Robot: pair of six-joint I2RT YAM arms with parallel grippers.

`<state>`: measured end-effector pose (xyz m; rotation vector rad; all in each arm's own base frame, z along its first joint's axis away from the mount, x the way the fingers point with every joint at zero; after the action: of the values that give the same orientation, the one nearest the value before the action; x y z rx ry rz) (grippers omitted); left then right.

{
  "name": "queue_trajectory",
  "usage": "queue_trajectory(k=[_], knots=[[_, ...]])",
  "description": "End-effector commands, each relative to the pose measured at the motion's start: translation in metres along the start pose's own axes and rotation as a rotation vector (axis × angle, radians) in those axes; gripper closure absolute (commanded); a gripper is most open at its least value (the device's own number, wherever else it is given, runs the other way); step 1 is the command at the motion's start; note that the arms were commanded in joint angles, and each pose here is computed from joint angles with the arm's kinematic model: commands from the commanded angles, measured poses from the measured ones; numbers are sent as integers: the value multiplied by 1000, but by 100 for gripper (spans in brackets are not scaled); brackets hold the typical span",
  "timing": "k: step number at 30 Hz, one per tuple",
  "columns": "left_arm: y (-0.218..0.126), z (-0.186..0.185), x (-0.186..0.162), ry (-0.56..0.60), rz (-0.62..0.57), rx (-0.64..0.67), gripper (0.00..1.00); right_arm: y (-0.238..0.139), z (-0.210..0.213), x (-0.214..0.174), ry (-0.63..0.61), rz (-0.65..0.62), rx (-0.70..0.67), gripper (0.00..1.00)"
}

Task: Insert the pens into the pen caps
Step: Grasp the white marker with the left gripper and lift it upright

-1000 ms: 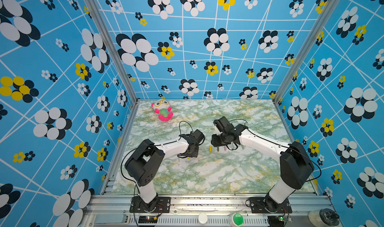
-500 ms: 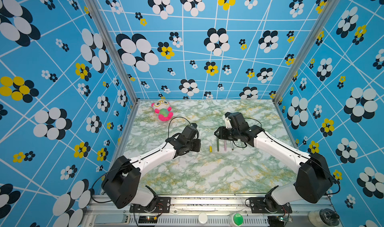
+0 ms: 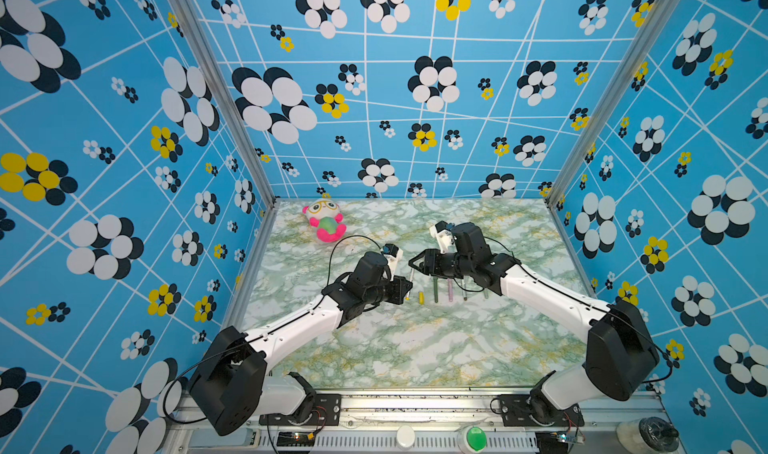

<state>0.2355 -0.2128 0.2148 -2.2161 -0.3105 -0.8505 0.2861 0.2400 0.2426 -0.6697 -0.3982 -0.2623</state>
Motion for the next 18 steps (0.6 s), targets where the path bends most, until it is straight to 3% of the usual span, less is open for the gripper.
queue_trajectory(k=[1, 5, 13, 18], knots=[[-3, -1, 3, -13, -33, -39, 95, 12, -3, -6, 8, 31, 17, 50], [-3, -1, 3, -14, -34, -35, 95, 17, -5, -7, 18, 40, 8, 57], [0, 3, -1, -38, -34, -23, 92, 19, -3, -7, 25, 44, 8, 86], [1, 4, -4, -46, -26, -19, 74, 17, 0, -5, 8, 37, 16, 89]])
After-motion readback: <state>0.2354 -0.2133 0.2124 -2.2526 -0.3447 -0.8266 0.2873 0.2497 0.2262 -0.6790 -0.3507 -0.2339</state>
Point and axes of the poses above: each gripper's point midway between its finger pads, its own y axis out along the fingers, its own z axis along the line the jaws close on, x = y × z, the point moved 10 cm from there along -y, back along the fingers, and after that the axes turned 2 degrees about y, right-handed, at the moved point
